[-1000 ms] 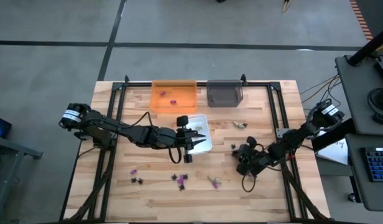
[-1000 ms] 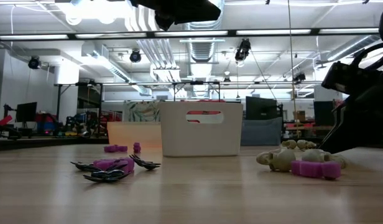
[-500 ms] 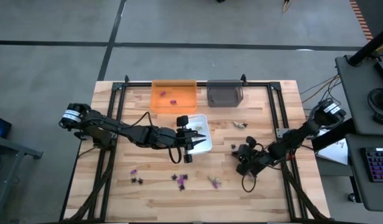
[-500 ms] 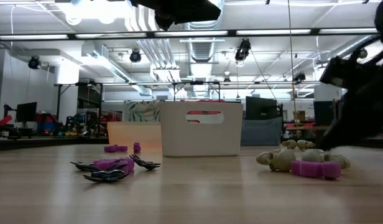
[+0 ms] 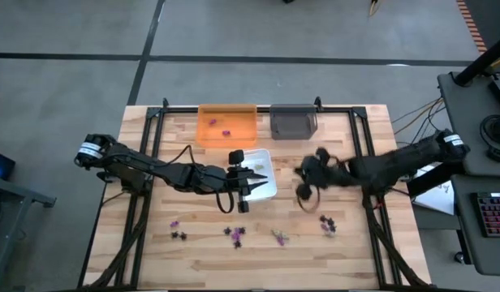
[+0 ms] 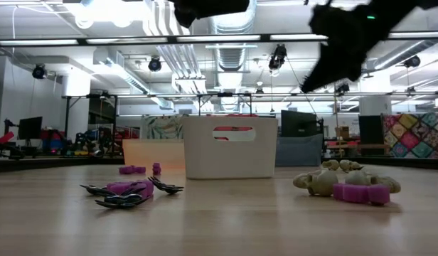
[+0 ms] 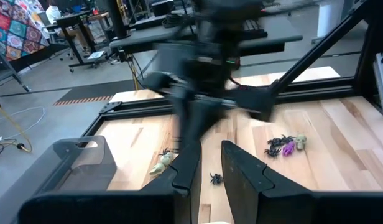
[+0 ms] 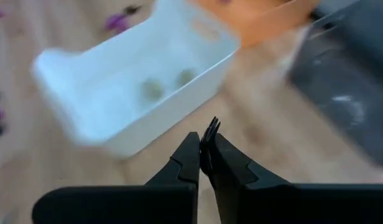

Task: Sort Halloween decoration
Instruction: Put the black spider toy into the black bin, then put the purple skeleton toy into the orange bin

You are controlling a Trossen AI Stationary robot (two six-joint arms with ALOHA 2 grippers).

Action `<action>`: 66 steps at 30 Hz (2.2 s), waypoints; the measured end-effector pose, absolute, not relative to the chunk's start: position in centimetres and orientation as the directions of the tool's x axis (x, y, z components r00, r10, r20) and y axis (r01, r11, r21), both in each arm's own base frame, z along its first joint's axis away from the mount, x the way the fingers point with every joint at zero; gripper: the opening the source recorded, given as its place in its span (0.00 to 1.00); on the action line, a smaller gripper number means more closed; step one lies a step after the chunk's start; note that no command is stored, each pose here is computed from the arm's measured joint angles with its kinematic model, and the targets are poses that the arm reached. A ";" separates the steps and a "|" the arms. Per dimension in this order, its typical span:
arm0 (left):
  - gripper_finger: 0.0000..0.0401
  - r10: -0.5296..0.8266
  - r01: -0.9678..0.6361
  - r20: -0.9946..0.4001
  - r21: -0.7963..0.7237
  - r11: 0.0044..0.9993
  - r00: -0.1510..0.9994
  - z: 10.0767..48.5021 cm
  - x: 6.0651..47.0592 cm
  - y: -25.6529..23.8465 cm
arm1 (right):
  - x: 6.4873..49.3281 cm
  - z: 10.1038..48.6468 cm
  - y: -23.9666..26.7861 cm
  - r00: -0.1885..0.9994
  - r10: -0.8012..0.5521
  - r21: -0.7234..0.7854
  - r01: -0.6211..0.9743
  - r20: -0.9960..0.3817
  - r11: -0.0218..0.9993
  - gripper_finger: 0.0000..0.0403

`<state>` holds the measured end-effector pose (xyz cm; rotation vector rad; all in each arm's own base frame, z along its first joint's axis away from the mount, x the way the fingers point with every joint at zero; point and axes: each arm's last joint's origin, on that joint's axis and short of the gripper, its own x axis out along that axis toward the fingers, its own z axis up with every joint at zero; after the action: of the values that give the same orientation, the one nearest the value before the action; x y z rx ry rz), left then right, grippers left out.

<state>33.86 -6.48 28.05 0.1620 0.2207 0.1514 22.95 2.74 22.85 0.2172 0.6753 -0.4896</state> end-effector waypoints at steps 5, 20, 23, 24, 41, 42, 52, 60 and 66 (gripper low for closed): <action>0.11 0.158 -0.120 -0.215 0.180 0.976 0.964 28.6 33.2 -6.7 | 24.3 26.0 -2.7 0.595 -0.438 -0.025 0.574 -0.674 0.819 0.03; 0.11 0.174 -0.121 -0.275 0.196 0.973 0.946 29.3 31.7 -6.7 | 26.2 25.7 -19.8 0.441 -0.315 0.105 0.703 -0.840 0.703 0.03; 0.11 0.210 -0.154 -0.289 0.203 0.967 0.934 29.3 31.5 -6.5 | 26.8 24.8 -21.9 0.375 -0.282 0.075 0.705 -0.883 0.705 0.03; 0.11 0.216 -0.160 -0.295 0.205 0.966 0.931 29.2 31.4 -6.5 | 27.1 24.4 -22.4 0.348 -0.264 0.060 0.697 -0.900 0.715 0.03; 0.11 0.231 -0.172 -0.313 0.205 0.964 0.921 29.0 31.3 -6.5 | 28.2 20.2 -25.1 0.020 -0.191 -0.183 0.206 -0.981 0.961 0.03; 0.11 0.231 -0.173 -0.313 0.204 0.964 0.921 29.0 31.3 -6.5 | 28.3 20.3 -25.2 0.033 -0.191 -0.182 0.187 -0.981 0.965 0.03; 0.11 0.232 -0.173 -0.321 0.201 0.964 0.918 28.9 31.3 -6.5 | 29.0 20.0 -25.8 0.203 -0.167 -0.133 0.174 -0.965 0.976 0.06; 0.11 0.233 -0.173 -0.326 0.203 0.964 0.916 28.9 31.3 -6.5 | 28.9 19.9 -26.0 0.207 -0.175 -0.122 0.245 -0.962 0.962 0.25; 0.11 0.233 -0.171 -0.333 0.205 0.964 0.914 28.8 31.3 -6.5 | 28.8 20.3 -25.9 0.213 -0.180 -0.118 0.277 -0.960 0.954 0.29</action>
<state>31.26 -6.49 28.80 0.1731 0.3632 0.2094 28.83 -25.88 20.27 0.0860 1.3188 -0.3182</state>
